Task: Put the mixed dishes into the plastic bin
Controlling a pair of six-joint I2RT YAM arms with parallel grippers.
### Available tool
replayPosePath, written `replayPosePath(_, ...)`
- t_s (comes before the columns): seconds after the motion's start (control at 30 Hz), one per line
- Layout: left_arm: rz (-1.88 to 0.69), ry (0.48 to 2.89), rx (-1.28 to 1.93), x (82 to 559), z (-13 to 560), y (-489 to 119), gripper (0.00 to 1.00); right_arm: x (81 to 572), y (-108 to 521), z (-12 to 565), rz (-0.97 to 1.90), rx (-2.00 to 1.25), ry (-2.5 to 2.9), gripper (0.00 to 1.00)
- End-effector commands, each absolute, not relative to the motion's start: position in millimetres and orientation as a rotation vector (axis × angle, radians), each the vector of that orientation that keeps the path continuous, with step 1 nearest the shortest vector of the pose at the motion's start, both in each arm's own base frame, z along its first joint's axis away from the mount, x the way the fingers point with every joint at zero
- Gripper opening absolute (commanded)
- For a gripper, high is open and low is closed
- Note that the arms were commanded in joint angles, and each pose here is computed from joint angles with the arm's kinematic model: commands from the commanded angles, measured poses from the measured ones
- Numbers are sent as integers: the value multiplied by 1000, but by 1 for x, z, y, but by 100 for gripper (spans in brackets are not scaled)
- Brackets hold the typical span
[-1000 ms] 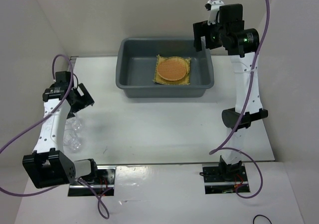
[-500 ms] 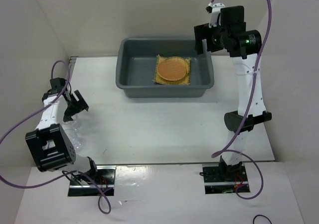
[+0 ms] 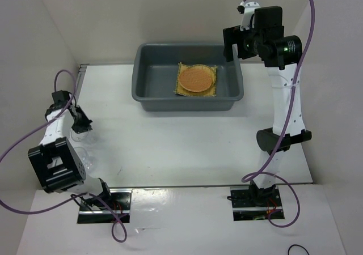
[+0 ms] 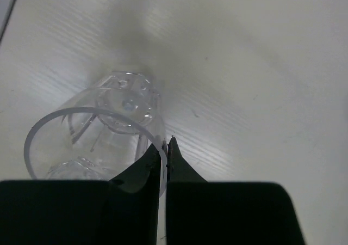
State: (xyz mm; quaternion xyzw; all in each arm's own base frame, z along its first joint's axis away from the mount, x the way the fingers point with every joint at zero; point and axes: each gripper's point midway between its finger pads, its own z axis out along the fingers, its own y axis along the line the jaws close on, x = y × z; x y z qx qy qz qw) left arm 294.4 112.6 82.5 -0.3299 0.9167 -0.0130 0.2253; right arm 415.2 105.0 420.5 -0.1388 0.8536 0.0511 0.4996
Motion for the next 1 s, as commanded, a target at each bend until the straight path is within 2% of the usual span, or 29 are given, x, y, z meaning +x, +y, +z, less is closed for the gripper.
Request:
replayPosePath(0.0,-259,2303,-810,325,141,91,0,413,109,429,135,-349,2035,97)
replayPosePath(0.07,-357,2145,-720,337,188,77,0,416,110,428,135,-349,2036,97)
replayPosePath(0.2,-886,1924,-369,366,258,12,0,418,110,430,135,-348,2027,97)
replayPosePath(0.27,-1015,1854,-348,371,284,-8,0,417,112,430,144,-353,2026,97)
replayPosePath(0.43,-1022,1680,-167,397,375,-40,0,415,111,434,145,-352,2017,97)
replayPosePath(0.53,-992,1773,-169,430,372,-60,0,414,108,439,129,-352,2001,97)
replayPosePath(0.57,-934,1788,-99,434,399,-65,0,416,109,440,130,-351,1995,97)
replayPosePath(0.63,-855,1903,-98,472,378,-80,0,419,108,440,121,-345,1993,97)
replayPosePath(0.67,-802,2007,-77,474,361,-85,0,419,108,440,121,-345,1993,97)
replayPosePath(0.73,-725,2017,9,510,377,-110,0,419,108,440,121,-345,1993,97)
replayPosePath(0.83,-606,2143,-15,541,327,-130,0,415,107,444,121,-343,1982,97)
replayPosePath(0.87,-568,2214,-39,554,292,-133,0,413,105,444,110,-337,1986,97)
replayPosePath(0.9,-546,2242,-21,555,279,-150,0,413,104,444,105,-346,1984,97)
replayPosePath(0.93,-522,2212,-15,556,292,-155,0,409,103,445,104,-346,1987,97)
replayPosePath(0.97,-466,2258,-31,569,259,-160,0,409,103,442,104,-348,1996,97)
